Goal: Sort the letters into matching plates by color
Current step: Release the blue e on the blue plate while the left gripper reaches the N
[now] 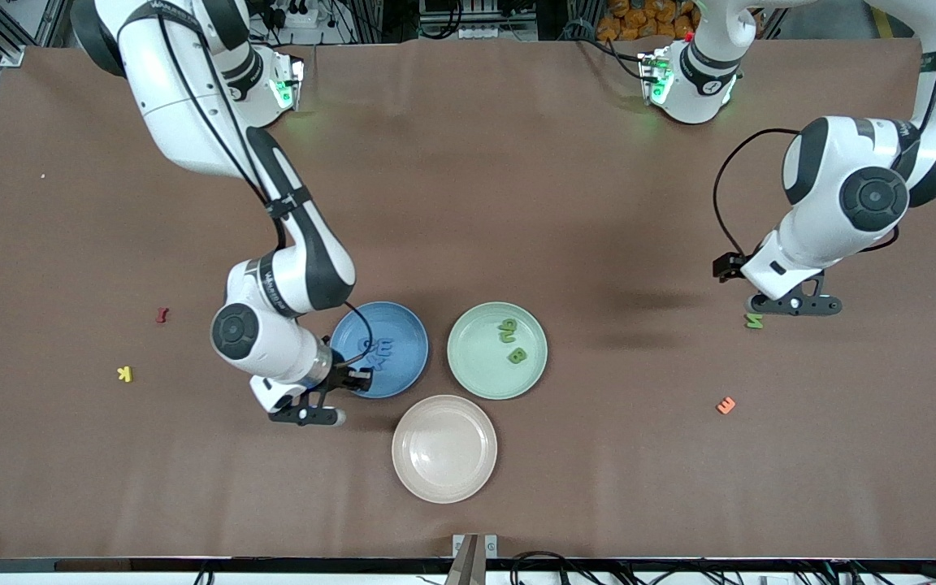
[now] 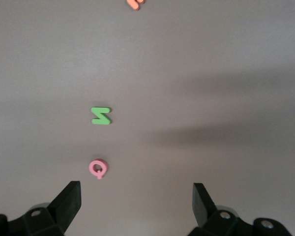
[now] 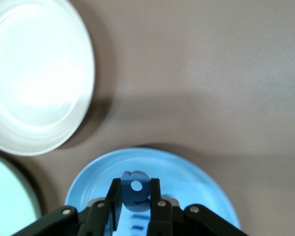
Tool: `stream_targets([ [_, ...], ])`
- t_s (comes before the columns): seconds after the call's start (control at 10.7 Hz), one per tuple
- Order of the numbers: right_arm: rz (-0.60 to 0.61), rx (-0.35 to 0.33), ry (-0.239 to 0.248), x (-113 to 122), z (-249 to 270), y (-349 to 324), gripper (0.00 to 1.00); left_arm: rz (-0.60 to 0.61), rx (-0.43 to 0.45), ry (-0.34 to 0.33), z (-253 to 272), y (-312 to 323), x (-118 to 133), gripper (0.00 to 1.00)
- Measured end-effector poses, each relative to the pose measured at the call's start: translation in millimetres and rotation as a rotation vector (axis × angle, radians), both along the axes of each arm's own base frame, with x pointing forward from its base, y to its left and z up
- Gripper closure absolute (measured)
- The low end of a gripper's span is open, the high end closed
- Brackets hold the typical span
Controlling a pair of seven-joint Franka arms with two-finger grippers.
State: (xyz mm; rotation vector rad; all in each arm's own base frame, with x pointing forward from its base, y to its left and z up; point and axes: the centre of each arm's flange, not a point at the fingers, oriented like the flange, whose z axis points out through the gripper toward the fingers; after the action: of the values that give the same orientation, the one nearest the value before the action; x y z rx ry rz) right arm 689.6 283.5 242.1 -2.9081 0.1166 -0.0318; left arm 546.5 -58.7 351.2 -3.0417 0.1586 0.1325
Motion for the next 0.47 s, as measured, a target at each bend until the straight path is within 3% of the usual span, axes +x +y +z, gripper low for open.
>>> stream_targets([
  [0.47, 0.083, -0.050, 0.041, -32, -19, 44, 0.74, -0.118, -0.032, -0.058, -42, 42, -13, 0.00],
])
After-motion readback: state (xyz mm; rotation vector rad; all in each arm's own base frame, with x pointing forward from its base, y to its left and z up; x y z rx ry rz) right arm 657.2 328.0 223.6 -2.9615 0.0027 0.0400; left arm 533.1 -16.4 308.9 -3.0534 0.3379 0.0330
